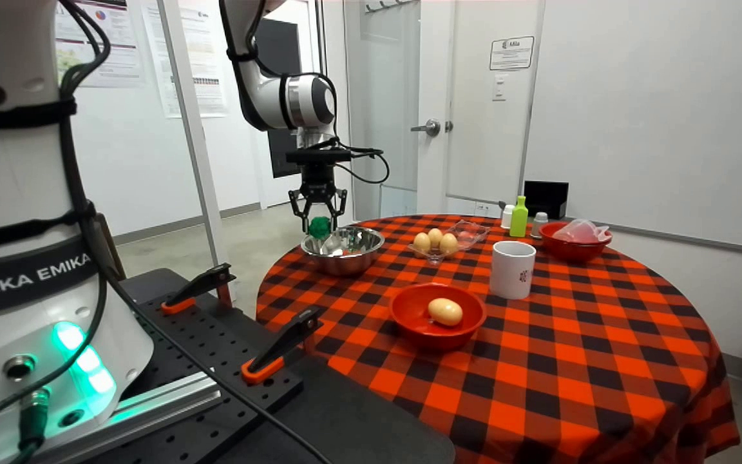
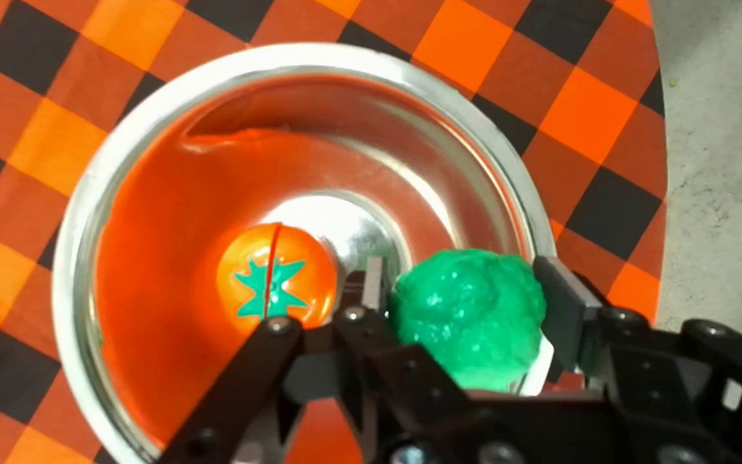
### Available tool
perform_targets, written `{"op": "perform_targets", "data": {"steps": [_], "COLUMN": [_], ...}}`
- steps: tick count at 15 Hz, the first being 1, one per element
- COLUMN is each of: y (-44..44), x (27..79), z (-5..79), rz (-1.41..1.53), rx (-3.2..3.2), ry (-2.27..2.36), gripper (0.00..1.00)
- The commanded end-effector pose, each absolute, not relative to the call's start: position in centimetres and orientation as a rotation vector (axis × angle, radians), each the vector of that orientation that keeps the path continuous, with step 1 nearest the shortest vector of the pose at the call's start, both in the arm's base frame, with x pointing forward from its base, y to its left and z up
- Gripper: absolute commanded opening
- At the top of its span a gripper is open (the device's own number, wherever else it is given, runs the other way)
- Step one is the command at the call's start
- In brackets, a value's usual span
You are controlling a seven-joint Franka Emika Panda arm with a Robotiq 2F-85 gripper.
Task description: Pick up the plastic vegetable and put it in the silver bowl
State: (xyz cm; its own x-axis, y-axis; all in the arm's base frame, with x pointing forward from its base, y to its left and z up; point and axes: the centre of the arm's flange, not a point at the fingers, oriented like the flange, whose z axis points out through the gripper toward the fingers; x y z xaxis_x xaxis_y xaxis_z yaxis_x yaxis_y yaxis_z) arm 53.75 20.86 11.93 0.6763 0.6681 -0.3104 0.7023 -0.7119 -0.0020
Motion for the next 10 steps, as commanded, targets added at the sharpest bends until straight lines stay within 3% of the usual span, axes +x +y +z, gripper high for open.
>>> {"op": "perform_targets", "data": {"steps": [1, 10], "y": [22.1, 20.6], "x": [56.1, 58.2], "z": [10.0, 8.5], "rz": [-0.406, -0.399], "rx": [2.774, 2.788], "ry": [1.024, 0.83], "gripper": [0.32, 0.32]}}
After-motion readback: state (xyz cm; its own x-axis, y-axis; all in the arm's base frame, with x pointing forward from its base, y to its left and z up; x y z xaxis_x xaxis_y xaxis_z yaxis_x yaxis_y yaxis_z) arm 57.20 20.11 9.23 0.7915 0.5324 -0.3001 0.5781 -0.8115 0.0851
